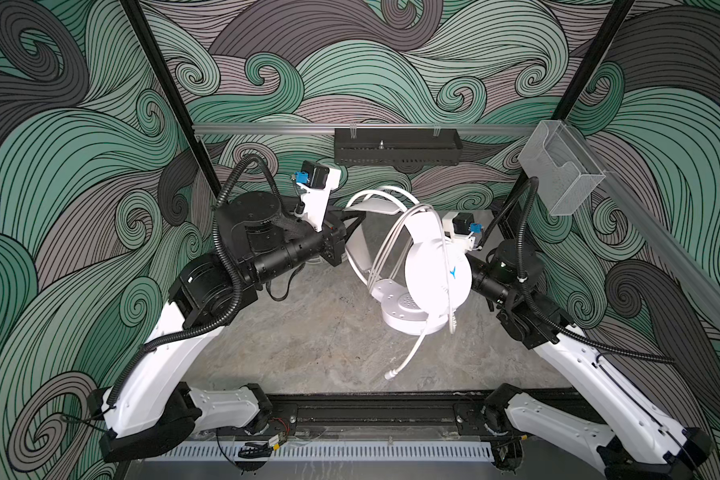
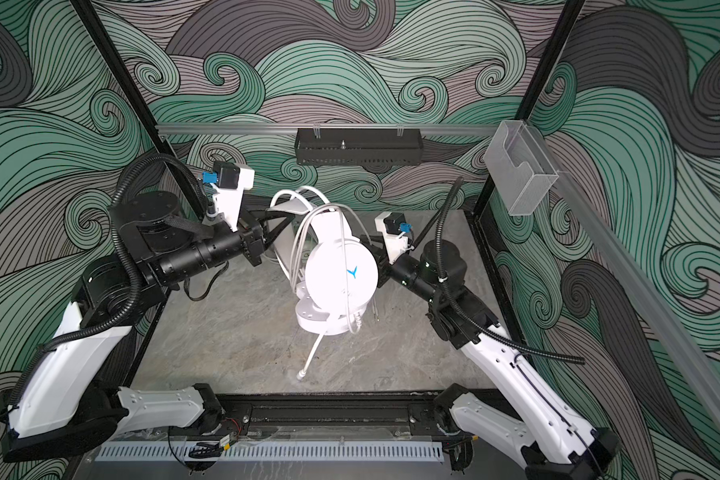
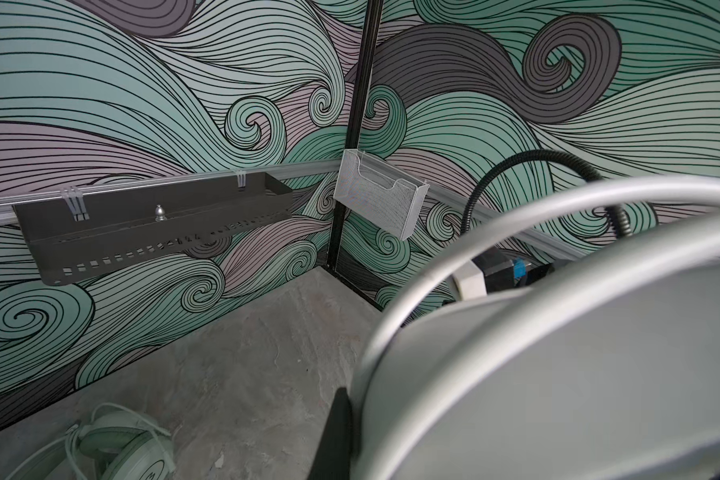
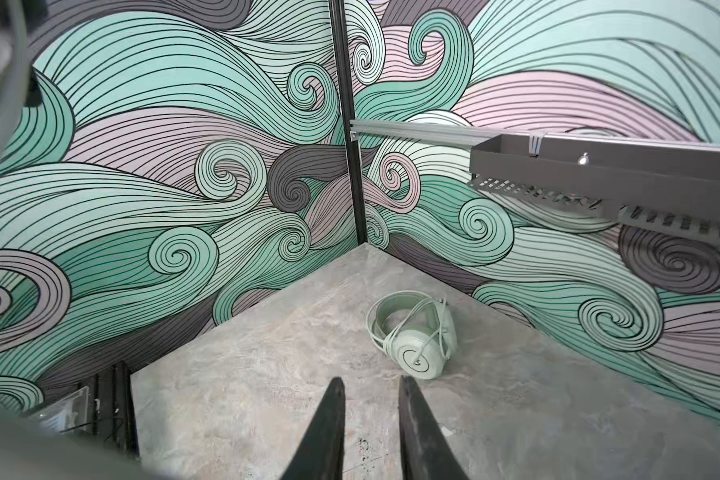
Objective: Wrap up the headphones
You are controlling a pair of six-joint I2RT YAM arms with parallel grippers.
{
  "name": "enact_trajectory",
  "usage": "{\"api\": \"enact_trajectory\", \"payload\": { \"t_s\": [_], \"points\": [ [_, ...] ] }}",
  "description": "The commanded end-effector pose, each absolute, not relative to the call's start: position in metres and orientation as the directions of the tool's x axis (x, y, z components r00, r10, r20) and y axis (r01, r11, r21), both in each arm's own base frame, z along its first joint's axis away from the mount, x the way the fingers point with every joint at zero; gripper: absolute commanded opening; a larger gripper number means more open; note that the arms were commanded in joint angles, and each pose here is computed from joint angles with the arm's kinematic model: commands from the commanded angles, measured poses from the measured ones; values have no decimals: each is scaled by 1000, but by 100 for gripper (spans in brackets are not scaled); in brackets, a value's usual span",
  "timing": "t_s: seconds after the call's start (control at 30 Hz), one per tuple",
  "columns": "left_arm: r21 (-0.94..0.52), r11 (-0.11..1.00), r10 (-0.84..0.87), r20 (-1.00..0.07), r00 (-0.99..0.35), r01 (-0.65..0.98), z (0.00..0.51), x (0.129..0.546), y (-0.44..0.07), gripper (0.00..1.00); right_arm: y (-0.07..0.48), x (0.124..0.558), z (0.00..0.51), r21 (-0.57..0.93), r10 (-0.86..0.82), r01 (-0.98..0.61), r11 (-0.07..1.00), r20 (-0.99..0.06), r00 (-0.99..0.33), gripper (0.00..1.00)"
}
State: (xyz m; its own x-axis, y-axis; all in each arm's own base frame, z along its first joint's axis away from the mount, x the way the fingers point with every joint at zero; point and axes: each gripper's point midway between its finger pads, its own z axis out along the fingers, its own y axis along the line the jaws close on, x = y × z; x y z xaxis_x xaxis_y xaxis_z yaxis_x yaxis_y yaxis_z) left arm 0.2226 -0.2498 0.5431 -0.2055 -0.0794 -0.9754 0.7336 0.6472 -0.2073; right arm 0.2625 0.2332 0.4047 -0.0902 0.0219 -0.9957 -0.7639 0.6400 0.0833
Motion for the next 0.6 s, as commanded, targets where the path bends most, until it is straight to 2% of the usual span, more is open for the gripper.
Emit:
{"api": "enact_trajectory", "payload": {
  "t_s": [0.0, 0.3, 0.57],
  "points": [
    [-290, 576, -247, -953, -176, 765, 593, 210, -246, 0, 240, 260, 411, 141, 92, -792, 595, -990, -107, 24],
    [-317, 563, -289, -941, -178, 763, 609, 212, -247, 0, 243, 259, 390, 179, 100, -794, 581, -984, -148, 40],
    [-348, 544, -321, -927, -194, 763, 615, 212, -247, 0, 249, 262, 372, 196, 81, -802, 564, -980, -182, 38]
  ]
}}
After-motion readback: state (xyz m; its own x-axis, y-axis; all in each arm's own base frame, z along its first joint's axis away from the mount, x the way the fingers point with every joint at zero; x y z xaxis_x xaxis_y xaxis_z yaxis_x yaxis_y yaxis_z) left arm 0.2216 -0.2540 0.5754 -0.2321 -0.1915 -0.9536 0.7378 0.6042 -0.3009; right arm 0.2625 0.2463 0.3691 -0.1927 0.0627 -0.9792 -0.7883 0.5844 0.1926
